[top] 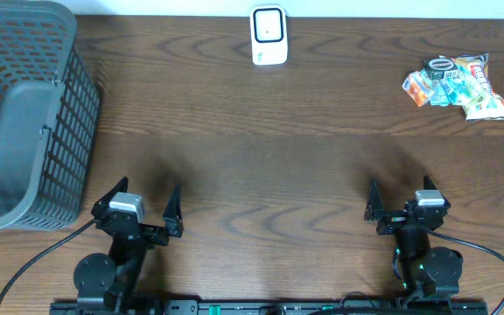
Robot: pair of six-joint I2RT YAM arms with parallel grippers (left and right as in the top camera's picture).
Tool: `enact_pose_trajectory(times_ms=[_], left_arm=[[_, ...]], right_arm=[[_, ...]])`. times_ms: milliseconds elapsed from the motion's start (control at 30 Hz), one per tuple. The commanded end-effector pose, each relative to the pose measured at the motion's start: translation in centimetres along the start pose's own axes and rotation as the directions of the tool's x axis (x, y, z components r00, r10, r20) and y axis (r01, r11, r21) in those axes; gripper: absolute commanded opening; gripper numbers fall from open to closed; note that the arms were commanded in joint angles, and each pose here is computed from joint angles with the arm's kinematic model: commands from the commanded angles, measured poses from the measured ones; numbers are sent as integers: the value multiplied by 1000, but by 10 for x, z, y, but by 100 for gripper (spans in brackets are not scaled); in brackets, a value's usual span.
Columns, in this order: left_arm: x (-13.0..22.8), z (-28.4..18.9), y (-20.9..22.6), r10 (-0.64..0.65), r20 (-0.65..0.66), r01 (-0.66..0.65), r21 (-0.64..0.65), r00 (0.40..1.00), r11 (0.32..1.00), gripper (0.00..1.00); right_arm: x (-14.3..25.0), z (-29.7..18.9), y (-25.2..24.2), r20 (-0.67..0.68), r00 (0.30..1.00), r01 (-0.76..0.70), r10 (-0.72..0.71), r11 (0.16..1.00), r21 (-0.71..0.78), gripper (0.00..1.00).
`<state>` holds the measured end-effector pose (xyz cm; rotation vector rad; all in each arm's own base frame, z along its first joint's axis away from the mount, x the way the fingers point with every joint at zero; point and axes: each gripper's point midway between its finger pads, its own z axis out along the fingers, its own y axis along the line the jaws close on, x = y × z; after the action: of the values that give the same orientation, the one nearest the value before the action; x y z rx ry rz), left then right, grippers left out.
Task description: Scan the item barcode
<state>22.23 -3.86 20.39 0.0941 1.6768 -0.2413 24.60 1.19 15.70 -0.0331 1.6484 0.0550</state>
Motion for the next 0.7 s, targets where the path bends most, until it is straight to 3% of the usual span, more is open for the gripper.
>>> enact_pose_trajectory(times_ms=[0,667], left_arm=[[2,3,0,3,21,-3,9,1000,1000,98],[5,20,4,-36,187,31,29,982,999,98]], right_arm=[[1,0,-2,1,1000,11,-11,1000,10,99],[1,0,-2,1,1000,11,-11,1000,10,99]])
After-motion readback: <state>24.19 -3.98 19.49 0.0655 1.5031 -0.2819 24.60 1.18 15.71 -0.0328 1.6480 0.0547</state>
